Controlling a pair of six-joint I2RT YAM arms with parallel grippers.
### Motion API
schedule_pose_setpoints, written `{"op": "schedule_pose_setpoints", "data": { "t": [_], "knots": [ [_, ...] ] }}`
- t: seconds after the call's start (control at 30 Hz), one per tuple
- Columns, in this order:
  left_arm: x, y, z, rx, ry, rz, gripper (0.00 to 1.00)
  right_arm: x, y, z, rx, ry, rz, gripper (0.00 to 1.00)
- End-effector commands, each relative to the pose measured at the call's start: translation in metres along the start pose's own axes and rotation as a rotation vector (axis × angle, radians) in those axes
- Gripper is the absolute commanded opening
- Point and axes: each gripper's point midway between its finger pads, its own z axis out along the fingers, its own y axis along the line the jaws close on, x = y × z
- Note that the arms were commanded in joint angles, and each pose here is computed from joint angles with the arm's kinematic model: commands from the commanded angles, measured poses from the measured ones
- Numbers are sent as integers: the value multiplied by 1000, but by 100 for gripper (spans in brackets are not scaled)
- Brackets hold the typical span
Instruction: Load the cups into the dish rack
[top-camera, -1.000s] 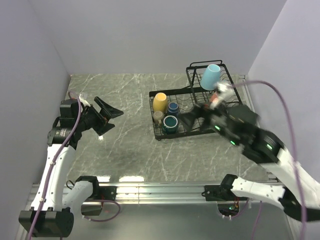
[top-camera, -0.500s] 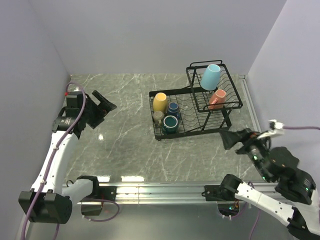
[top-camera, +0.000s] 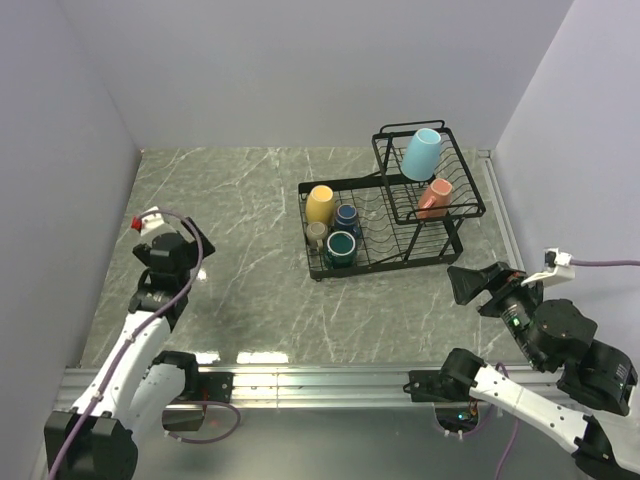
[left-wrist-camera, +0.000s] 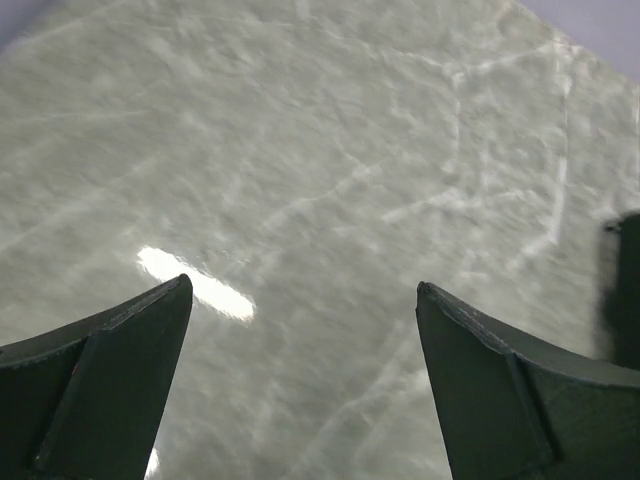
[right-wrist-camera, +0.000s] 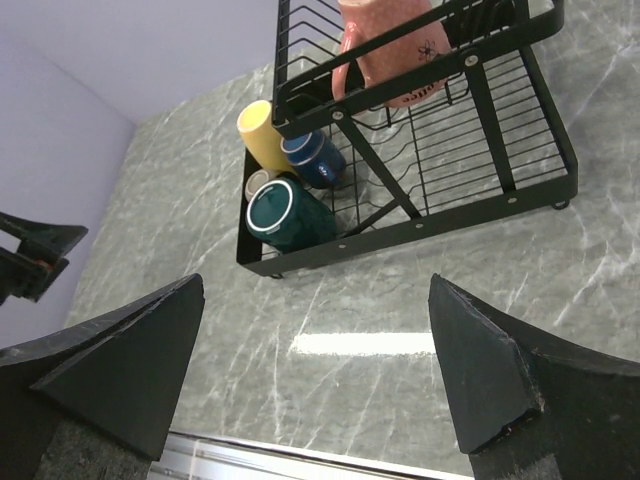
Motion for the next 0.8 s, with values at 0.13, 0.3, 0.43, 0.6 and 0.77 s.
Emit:
{"op": "schedule_pose_setpoints", "data": {
  "t": [0.13,0.3,0.43,0.6,0.77],
  "knots": [
    [-20,8,21,51,-304,167,99,1,9,4,5,23,37,100],
    [-2,7,37,90,-308,185,99,8,19,5,-23,74,46,100],
    [6,-1,52,139,-307,191,99,6,18,6,1,73,51,100],
    [-3,-23,89,173,-284,232,99,3,18,9,25,62,52,100],
    [8,-26,93,267,-288,226,99,4,24,16,31,64,41,100]
  ]
}}
